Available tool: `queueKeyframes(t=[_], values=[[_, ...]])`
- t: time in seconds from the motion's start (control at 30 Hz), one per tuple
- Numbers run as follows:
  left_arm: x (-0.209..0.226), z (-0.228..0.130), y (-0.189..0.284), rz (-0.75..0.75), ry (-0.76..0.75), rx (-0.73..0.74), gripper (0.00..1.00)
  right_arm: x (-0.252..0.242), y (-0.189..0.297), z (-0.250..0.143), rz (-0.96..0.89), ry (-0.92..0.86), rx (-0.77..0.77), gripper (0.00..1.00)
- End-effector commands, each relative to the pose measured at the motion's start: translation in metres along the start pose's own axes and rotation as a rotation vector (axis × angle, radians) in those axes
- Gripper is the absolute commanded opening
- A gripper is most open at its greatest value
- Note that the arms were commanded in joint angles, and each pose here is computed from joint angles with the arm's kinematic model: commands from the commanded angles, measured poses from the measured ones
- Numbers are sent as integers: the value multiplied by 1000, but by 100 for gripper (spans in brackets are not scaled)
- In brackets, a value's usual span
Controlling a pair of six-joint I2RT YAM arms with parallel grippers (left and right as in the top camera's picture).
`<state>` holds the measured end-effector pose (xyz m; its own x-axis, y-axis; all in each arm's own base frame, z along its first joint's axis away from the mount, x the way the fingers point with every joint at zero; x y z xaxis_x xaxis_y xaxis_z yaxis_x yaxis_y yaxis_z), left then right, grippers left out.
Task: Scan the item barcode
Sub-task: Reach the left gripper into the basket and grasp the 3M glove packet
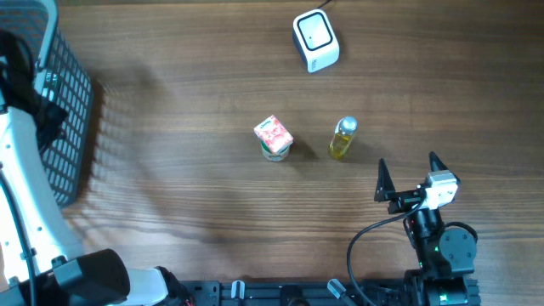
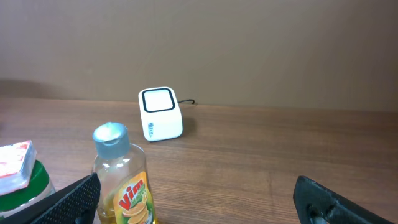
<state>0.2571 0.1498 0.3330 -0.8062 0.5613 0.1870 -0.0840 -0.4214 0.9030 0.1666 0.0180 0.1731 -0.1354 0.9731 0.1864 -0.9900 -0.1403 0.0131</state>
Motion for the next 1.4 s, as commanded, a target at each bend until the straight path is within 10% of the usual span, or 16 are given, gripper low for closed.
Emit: queueKeyframes(t=[0.0, 0.53, 0.83, 1.0, 1.37], values=[[4, 0, -2, -49, 22, 28, 7, -1, 0, 0, -12, 12, -5, 100], [-48, 16, 15, -568, -347, -90, 11, -1, 0, 0, -12, 11, -5, 100], [-51, 79, 94, -786, -289, -533, 7, -1, 0, 0, -12, 12, -5, 100], [-4, 121, 117, -632, -176, -763, 9, -1, 0, 0, -12, 11, -5, 100], [57, 160, 11, -299, -218, -606, 78, -1, 0, 0, -12, 12, -5, 100]])
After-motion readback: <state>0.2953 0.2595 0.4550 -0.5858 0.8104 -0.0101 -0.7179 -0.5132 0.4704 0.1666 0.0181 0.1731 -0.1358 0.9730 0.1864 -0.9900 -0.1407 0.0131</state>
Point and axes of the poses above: each gripper's point midway between its finger pads, its own y axis back along the fingers, its own x axis along the line the jaws close on, z = x × y, the point moved 8 cm from there along y, back along the fingers, and after that the axes turned 10 degrees about -y, right-handed, at the moved point
